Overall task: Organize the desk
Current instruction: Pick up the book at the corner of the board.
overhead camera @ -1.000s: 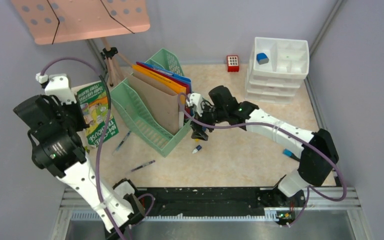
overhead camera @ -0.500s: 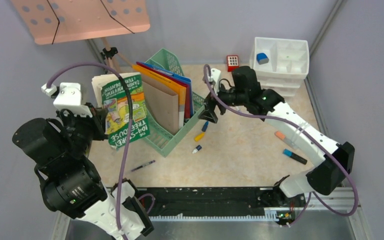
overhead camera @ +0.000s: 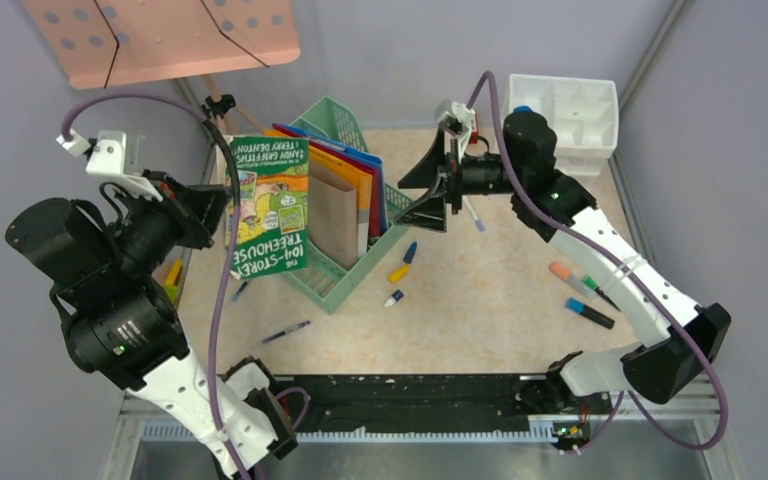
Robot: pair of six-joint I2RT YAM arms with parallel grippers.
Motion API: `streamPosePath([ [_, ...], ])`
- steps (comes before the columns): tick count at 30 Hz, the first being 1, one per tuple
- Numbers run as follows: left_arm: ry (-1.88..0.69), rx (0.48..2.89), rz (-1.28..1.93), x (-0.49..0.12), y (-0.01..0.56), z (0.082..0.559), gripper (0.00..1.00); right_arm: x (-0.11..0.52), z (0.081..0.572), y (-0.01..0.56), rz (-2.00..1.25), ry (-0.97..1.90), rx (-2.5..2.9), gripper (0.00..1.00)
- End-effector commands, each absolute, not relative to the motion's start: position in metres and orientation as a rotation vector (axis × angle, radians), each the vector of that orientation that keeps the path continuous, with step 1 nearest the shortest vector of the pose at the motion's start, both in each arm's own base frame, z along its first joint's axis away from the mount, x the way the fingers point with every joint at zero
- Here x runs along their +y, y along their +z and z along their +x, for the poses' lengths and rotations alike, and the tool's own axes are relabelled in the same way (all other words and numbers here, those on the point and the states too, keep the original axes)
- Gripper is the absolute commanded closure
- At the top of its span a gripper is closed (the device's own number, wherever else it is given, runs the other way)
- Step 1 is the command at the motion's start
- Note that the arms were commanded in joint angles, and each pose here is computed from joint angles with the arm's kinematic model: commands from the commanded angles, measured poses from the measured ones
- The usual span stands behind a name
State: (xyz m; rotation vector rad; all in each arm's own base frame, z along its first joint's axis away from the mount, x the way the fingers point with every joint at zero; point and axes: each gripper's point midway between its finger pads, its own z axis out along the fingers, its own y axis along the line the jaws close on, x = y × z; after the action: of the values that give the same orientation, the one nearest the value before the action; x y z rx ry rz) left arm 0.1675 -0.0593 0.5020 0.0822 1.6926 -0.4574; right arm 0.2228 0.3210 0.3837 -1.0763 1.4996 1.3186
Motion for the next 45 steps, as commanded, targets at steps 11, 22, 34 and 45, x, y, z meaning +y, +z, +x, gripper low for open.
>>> streamPosePath([
  [11,-0.566,1.568,0.162,-0.058,0.552,0.189,1.0,0.353,0.238,0.444,-0.947,1.586,1.405,0.01],
  [22,-0.599,1.598,0.124,-0.053,0.538,0.196,1.0,0.418,0.227,0.45,-0.931,1.787,1.407,0.02],
  [34,-0.606,1.61,0.114,-0.052,0.529,0.196,1.0,0.455,0.22,0.45,-0.952,1.93,1.38,0.05],
  [45,-0.602,1.615,0.108,-0.051,0.524,0.196,1.0,0.473,0.208,0.452,-0.976,1.996,1.363,0.07],
])
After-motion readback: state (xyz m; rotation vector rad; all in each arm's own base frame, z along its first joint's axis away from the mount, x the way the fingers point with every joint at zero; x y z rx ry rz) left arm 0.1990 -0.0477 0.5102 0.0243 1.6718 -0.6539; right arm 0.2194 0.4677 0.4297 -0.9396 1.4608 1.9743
